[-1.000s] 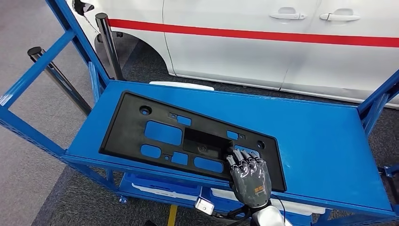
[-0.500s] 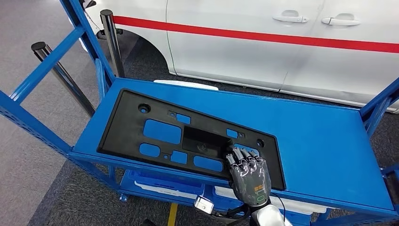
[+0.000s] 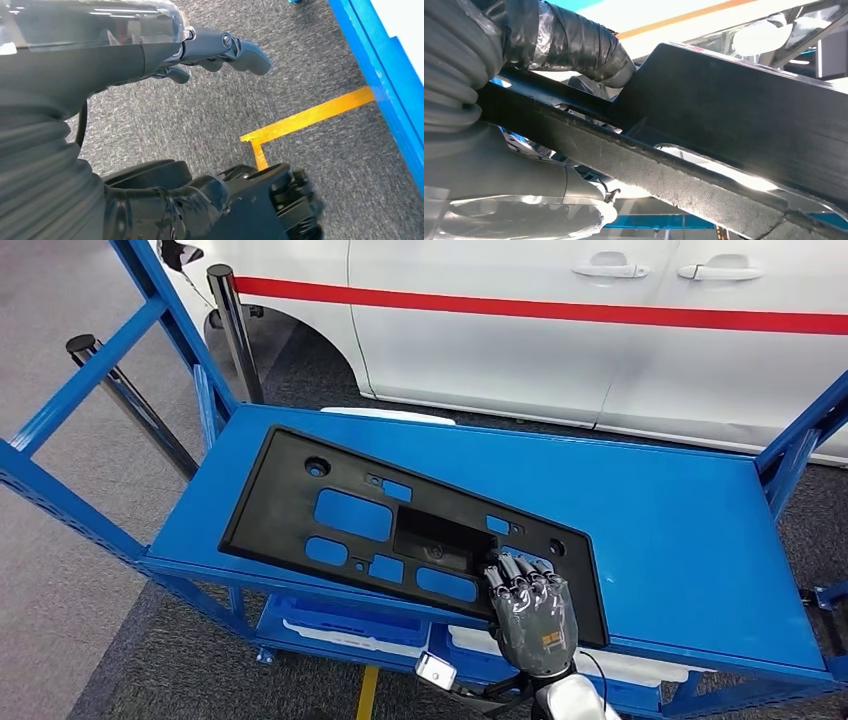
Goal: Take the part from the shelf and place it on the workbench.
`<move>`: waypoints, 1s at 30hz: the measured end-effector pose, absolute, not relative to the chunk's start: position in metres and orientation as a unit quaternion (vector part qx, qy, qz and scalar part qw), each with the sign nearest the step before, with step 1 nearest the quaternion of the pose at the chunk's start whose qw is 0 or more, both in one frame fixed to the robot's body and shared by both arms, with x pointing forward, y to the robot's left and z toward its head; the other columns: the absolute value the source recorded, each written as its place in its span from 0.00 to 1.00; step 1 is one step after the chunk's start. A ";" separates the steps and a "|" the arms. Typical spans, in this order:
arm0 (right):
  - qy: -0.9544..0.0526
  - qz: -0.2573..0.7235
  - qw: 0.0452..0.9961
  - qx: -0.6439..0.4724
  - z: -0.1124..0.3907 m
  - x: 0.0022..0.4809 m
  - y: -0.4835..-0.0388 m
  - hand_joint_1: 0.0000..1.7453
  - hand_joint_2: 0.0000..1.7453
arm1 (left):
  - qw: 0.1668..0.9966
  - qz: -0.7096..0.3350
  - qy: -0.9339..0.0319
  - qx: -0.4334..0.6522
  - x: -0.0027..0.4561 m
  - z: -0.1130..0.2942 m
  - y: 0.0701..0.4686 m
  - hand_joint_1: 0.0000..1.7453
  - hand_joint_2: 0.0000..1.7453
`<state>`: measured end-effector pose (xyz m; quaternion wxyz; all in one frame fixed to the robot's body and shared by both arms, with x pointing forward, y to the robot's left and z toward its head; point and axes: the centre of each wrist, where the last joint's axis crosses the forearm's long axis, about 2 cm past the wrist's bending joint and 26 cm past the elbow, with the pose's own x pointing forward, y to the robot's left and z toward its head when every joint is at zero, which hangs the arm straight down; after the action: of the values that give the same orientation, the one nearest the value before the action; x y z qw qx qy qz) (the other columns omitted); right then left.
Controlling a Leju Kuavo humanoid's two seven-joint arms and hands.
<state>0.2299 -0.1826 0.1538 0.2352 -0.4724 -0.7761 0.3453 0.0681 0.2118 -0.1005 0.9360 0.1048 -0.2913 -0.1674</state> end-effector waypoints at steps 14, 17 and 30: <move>-0.775 0.343 0.238 -0.475 0.154 0.232 -0.183 1.00 1.00 | 0.935 -0.167 -0.292 0.108 0.070 -0.100 0.212 0.00 1.00; -0.774 0.343 0.238 -0.476 0.154 0.233 -0.184 1.00 1.00 | 0.935 -0.167 -0.293 0.108 0.070 -0.100 0.212 0.00 1.00; -0.774 0.342 0.238 -0.477 0.154 0.233 -0.184 1.00 1.00 | 0.935 -0.166 -0.293 0.108 0.070 -0.100 0.212 0.00 1.00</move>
<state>0.2331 -0.1835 0.1543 0.2384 -0.4766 -0.7740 0.3419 0.0700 0.2117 -0.1001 0.9354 0.1083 -0.2929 -0.1657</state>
